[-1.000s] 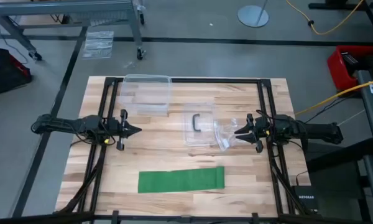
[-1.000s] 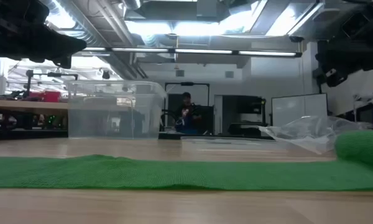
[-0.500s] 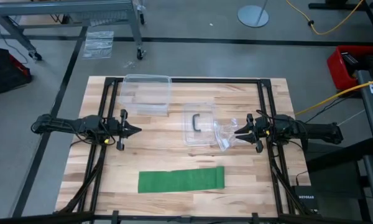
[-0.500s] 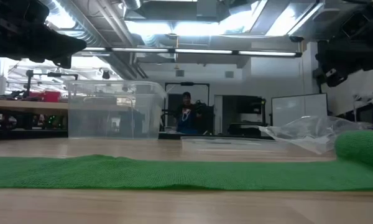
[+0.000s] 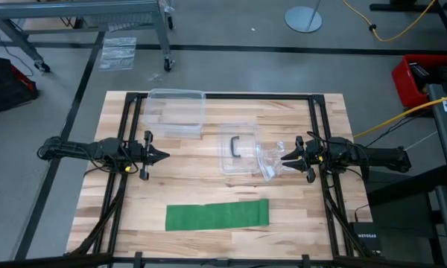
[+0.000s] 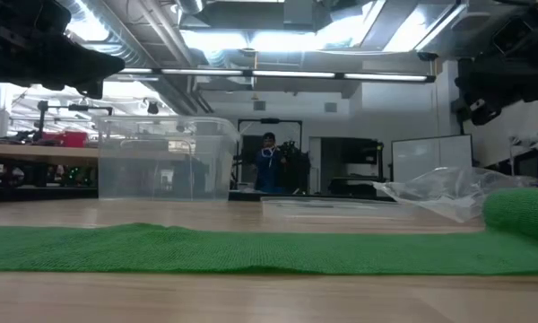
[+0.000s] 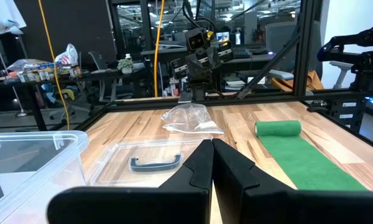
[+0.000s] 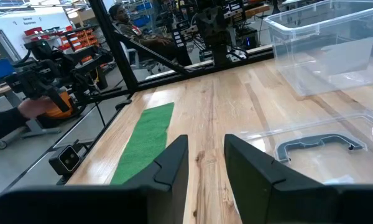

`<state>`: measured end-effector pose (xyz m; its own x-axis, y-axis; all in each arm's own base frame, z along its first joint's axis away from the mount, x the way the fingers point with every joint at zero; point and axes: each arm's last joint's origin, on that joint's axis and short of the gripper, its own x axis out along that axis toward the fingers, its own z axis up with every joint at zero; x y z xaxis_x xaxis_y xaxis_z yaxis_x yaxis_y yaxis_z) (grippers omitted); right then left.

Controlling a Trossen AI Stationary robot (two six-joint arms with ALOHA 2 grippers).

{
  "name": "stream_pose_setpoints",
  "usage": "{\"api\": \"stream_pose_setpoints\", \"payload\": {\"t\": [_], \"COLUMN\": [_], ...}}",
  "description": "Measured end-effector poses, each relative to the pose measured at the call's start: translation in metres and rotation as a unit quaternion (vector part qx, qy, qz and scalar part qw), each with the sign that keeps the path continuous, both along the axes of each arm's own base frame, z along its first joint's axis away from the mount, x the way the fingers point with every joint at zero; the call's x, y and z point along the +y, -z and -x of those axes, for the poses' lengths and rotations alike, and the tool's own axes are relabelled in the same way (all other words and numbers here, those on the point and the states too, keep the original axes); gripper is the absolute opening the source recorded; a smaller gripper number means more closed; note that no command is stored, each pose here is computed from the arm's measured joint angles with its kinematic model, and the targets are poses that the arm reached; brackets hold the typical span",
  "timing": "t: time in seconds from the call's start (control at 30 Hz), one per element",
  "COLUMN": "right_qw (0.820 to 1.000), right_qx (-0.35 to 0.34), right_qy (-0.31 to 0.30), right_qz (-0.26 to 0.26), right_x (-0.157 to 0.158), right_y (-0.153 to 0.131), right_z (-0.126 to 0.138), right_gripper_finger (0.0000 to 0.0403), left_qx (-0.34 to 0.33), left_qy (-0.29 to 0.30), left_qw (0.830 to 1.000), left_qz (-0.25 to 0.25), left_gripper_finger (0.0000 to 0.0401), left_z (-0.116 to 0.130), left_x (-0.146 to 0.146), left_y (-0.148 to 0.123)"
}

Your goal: Roll bandage

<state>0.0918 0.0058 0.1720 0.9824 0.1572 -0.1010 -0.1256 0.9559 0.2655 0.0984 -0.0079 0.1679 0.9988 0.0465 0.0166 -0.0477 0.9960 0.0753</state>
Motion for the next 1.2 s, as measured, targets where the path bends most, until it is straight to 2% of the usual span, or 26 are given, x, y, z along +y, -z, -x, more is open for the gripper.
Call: {"api": "stream_pose_setpoints", "payload": {"t": [0.2,0.27,0.37,0.47,0.63,0.77,0.83,1.0,1.2], "right_qw": [1.000,1.000,1.000,0.999,0.996,0.994,0.991,0.979,0.979], "right_qx": [-0.004,-0.008,-0.018,-0.031,-0.047,-0.046,-0.042,-0.034,-0.019], "right_qy": [0.007,0.013,0.016,0.012,0.018,0.044,0.057,0.092,0.098], "right_qz": [0.001,0.001,0.001,-0.007,-0.068,-0.087,-0.115,-0.176,-0.179], "right_x": [0.000,-0.001,-0.001,-0.001,-0.001,-0.002,-0.003,-0.005,-0.005], "right_y": [-0.001,-0.001,-0.002,-0.004,-0.010,-0.010,-0.009,-0.009,-0.007], "right_z": [0.000,0.000,-0.001,-0.001,-0.001,-0.001,-0.001,-0.003,-0.005], "right_gripper_finger": [0.0108,0.0108,0.0108,0.0108,0.0108,0.0108,0.0108,0.0108,0.0108], "left_qx": [-0.003,-0.008,-0.029,-0.057,-0.083,-0.080,-0.079,-0.077,-0.048], "left_qy": [0.000,0.001,0.003,-0.023,-0.020,-0.015,-0.013,-0.008,-0.018], "left_qw": [1.000,0.999,0.987,0.983,0.976,0.956,0.945,0.911,0.884], "left_qz": [0.012,0.051,0.155,0.170,0.201,0.283,0.318,0.404,0.465], "left_gripper_finger": [0.0001,0.0001,0.0001,0.0001,0.0001,0.0001,0.0004,0.0047,0.0135], "left_z": [0.000,0.000,0.000,0.001,0.001,0.000,-0.001,-0.006,-0.018], "left_x": [0.000,0.000,0.000,0.003,0.003,0.003,0.003,0.002,0.000], "left_y": [0.000,-0.001,-0.004,-0.009,-0.013,-0.012,-0.011,-0.011,-0.005]}}
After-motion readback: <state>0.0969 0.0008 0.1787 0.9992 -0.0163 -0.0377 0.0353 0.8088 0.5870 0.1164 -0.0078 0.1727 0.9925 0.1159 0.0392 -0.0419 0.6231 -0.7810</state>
